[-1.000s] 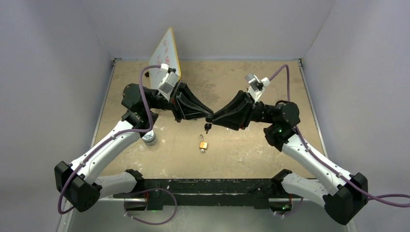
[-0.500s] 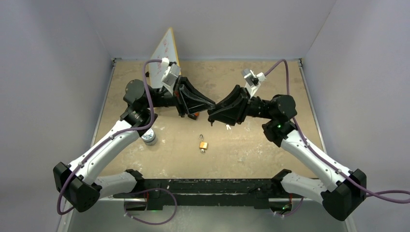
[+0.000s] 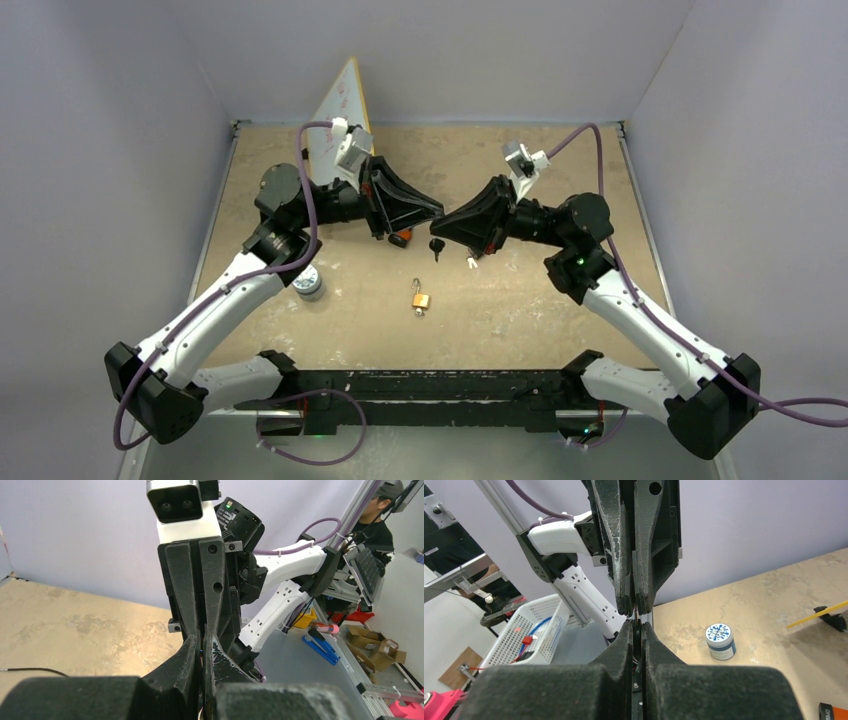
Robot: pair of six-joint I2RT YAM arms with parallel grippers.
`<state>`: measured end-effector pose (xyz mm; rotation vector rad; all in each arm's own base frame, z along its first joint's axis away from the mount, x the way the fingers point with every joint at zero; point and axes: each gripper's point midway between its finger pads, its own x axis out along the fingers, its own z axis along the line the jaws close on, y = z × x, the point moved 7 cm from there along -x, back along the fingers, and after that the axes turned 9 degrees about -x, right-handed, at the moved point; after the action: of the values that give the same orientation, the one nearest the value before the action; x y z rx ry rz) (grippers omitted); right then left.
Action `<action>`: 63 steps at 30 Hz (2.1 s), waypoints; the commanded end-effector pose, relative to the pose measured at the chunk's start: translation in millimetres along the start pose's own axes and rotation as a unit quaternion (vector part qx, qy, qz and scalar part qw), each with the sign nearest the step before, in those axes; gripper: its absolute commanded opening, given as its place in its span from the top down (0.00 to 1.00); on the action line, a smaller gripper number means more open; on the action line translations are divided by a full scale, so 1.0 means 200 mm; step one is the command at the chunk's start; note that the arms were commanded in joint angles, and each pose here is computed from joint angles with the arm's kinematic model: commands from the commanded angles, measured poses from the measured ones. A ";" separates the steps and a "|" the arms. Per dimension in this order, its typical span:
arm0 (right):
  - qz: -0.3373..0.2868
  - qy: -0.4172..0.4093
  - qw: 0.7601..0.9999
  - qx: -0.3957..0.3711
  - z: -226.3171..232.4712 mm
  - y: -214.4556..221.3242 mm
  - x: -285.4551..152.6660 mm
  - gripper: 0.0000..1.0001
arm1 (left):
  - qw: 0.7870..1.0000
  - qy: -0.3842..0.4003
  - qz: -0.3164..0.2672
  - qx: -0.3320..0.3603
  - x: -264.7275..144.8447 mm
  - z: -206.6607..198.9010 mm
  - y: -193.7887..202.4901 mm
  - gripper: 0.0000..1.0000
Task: Unlock with the key
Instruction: Pick up the key from the center of the board, then pick up the lock from the center of the board.
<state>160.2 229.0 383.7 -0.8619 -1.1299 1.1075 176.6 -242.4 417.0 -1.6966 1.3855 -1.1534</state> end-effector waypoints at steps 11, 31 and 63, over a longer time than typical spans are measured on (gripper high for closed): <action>0.013 0.164 0.983 0.075 -0.20 0.36 -0.13 1.00 | 0.940 -0.335 -0.050 0.030 -0.19 0.25 -0.07 0.16; 0.088 0.503 0.829 0.229 -0.41 0.98 -0.55 1.00 | 0.707 -0.664 0.241 -0.033 -0.19 1.13 0.70 0.15; 0.122 0.500 0.830 0.215 -0.49 0.97 -0.49 1.00 | 0.639 -0.664 0.347 -0.177 -0.36 1.40 1.04 0.99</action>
<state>194.6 178.4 135.4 -1.0205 0.1834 0.8646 345.5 -228.3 86.0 -1.3499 0.9691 0.8101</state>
